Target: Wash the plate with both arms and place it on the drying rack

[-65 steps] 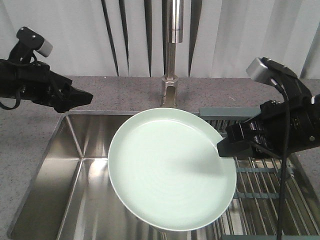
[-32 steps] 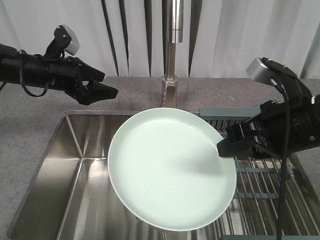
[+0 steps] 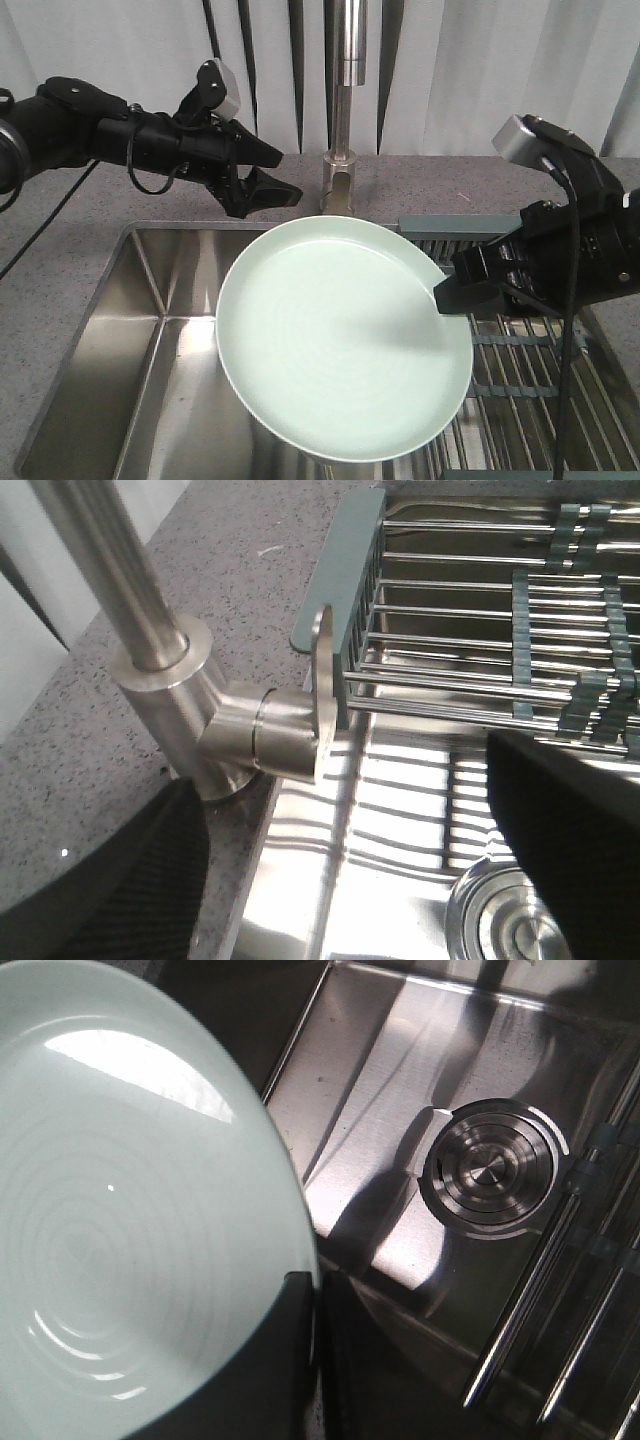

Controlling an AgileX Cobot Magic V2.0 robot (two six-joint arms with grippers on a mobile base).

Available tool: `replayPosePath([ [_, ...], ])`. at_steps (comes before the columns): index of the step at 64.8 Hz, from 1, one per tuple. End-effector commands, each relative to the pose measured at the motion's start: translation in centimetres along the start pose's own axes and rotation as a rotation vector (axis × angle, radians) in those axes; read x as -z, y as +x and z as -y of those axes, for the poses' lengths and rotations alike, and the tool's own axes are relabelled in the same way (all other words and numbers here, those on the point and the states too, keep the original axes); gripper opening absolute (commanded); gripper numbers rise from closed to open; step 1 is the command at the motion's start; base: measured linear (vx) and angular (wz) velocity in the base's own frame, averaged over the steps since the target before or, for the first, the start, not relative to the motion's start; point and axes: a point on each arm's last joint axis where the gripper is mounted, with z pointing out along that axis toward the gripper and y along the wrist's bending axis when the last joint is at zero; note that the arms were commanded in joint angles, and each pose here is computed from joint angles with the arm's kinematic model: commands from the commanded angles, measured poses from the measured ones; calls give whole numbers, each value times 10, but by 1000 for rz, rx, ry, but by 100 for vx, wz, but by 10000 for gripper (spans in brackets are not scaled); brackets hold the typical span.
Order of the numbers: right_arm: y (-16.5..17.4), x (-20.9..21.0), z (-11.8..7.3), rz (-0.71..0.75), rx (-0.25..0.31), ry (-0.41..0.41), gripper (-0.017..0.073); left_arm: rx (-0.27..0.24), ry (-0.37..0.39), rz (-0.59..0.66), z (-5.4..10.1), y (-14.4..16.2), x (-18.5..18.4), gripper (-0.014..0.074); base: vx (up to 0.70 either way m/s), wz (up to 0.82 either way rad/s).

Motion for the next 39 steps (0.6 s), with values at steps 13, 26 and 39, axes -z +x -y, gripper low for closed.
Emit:
replayPosePath([
  [13, -5, 12, -10, 77, 12, -33, -8, -72, -18, 132, 13, -49, -15, 562, 0, 0],
  [26, -5, 12, -10, 75, 12, -34, -8, -89, -27, 144, 18, -56, -34, 559, 0, 0],
  [39, -5, 12, -10, 75, 12, -34, -8, -97, 43, 143, 26, -56, -44, 559, 0, 0],
])
